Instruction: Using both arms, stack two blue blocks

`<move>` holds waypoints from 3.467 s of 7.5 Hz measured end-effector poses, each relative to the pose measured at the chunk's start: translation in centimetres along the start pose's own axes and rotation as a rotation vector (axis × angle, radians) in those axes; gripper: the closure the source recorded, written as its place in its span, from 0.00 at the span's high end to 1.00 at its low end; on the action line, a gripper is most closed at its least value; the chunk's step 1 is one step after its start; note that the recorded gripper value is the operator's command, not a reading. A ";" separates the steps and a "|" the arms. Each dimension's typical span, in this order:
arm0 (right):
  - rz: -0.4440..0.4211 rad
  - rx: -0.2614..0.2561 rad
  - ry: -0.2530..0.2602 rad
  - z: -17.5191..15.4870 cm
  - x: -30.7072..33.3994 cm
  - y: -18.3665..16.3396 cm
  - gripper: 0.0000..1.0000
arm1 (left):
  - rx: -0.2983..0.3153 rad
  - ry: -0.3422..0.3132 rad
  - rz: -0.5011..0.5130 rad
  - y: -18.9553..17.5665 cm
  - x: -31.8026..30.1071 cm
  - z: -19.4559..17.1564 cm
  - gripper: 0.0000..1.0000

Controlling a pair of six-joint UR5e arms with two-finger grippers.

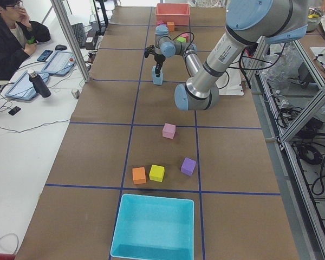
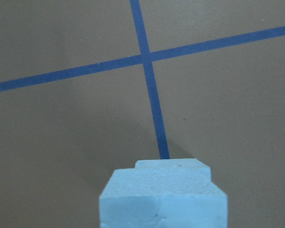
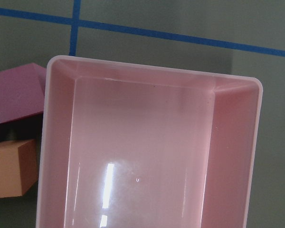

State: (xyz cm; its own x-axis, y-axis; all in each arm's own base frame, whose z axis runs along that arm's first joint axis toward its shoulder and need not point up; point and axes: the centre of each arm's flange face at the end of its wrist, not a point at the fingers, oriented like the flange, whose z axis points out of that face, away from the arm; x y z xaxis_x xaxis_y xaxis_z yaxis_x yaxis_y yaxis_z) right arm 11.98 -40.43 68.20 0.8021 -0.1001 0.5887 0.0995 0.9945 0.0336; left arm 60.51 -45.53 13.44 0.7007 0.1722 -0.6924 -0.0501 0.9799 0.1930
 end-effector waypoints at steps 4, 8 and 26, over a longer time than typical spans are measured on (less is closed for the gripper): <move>-0.001 0.002 -0.001 -0.1 -0.1 -0.1 1.00 | -0.003 0.003 -0.023 0.2 0.5 0.1 0.17; -0.001 0.002 -0.001 -0.1 0.0 -0.1 1.00 | -0.009 0.004 -0.020 0.6 0.6 0.3 0.79; 0.013 0.001 -0.072 0.8 -0.1 0.1 1.00 | -0.051 -0.116 0.093 0.0 -64.0 -17.5 0.98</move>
State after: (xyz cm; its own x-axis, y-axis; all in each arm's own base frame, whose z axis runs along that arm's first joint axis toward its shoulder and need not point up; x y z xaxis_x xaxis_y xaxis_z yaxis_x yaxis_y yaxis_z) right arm 11.41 -40.32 68.83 0.7588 -0.0843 0.6459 0.0882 0.9958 0.0263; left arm 3.26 -54.75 45.62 0.7685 0.2528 -0.5877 -0.1526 0.9645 0.2154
